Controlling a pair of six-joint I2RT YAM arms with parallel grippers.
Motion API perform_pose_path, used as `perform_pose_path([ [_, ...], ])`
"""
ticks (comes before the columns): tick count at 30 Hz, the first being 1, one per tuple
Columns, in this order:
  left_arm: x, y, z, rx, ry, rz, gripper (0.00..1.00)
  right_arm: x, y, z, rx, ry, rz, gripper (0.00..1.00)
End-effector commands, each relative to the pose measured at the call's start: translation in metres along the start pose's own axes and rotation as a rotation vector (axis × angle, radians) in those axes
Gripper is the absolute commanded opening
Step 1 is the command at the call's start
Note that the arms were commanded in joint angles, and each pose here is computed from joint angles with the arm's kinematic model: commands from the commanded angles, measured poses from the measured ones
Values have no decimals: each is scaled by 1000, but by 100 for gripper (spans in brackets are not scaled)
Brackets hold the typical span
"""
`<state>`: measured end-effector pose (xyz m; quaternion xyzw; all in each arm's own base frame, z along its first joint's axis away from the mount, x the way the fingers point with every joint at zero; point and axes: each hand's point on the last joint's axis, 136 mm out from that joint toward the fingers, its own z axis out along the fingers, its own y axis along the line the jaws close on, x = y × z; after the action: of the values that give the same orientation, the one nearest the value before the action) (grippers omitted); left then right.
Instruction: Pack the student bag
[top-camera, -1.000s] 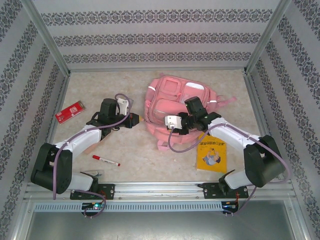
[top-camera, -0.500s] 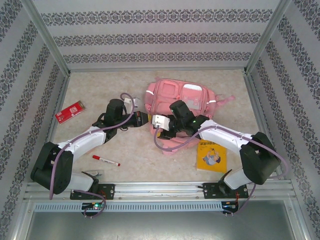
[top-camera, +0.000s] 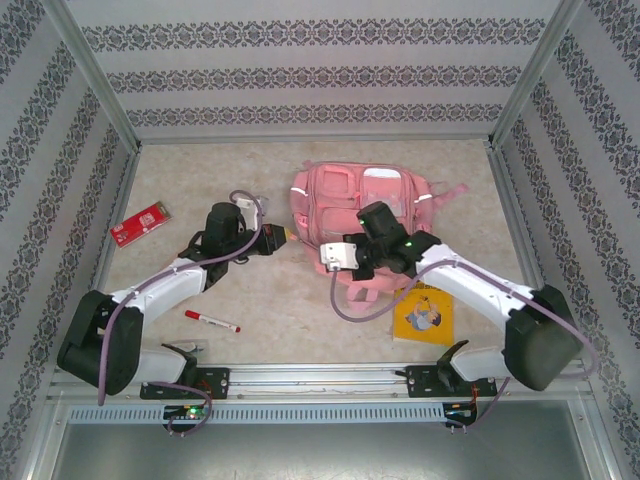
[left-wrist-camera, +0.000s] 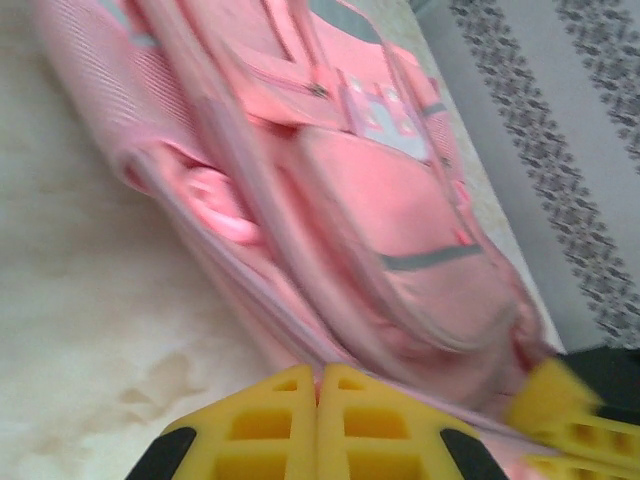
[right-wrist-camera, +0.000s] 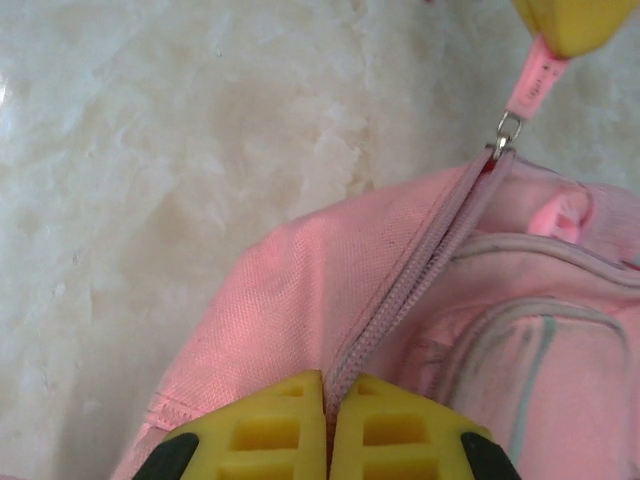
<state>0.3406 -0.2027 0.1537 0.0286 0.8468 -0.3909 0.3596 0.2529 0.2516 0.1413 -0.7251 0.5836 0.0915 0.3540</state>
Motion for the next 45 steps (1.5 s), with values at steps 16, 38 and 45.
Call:
perform_pose_path([
  [16, 19, -28, 16, 63, 47, 248, 12, -24, 4, 1, 28, -172, 129, 59],
  [38, 44, -19, 1, 259, -5, 717, 75, 37, 26, 57, -64, 240, -218, 0],
  [45, 53, -25, 10, 334, -39, 812, 80, 8, 11, 15, 26, 29, -309, 0],
])
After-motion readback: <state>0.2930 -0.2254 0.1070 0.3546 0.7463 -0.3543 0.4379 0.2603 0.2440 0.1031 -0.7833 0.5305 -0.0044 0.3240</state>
